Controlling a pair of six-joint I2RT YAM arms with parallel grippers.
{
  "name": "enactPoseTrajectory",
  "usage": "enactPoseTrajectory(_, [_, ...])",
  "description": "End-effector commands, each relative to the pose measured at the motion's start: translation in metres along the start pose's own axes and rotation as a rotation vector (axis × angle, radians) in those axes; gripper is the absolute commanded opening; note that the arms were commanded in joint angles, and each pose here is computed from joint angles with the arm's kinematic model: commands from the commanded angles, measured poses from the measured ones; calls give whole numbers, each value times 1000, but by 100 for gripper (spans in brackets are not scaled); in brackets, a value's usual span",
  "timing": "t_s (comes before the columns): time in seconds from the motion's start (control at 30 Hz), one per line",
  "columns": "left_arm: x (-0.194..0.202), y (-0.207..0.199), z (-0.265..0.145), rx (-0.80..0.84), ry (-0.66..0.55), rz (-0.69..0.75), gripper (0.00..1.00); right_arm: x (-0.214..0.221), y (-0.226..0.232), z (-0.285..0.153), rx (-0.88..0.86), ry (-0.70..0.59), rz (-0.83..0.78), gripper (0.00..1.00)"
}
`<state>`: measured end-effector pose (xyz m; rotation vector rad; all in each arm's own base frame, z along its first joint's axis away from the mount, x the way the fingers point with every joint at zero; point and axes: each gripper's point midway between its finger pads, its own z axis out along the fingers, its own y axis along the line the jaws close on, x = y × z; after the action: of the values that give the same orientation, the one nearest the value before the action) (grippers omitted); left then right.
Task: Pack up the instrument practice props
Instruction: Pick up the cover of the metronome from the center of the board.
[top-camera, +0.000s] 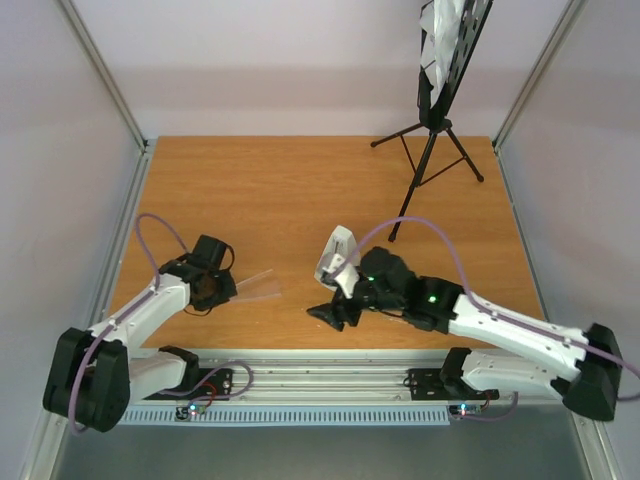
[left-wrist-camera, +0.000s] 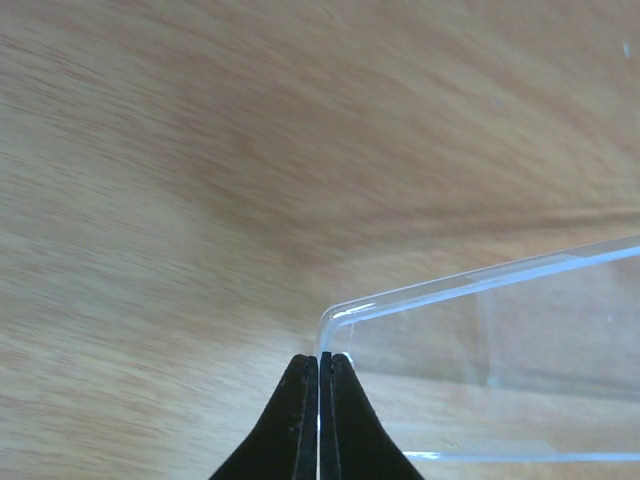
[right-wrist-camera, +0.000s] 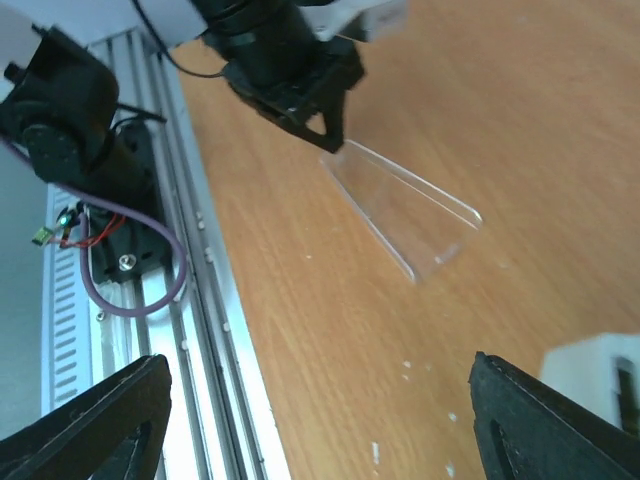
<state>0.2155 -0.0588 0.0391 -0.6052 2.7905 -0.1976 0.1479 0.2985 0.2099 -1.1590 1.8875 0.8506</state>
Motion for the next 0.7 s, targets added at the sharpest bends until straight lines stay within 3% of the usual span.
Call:
enactPoseTrajectory(0.0, [17, -19, 3, 41, 61, 91, 0, 7, 23, 35, -11, 111, -102, 82])
enactPoseTrajectory(0.27, [41, -32, -3, 104, 114, 146, 0, 41, 48, 99, -56, 285, -124, 79])
enactPoseTrajectory(0.67, [59, -45, -8, 149, 155, 217, 0, 76, 30, 150, 23, 430, -143, 70])
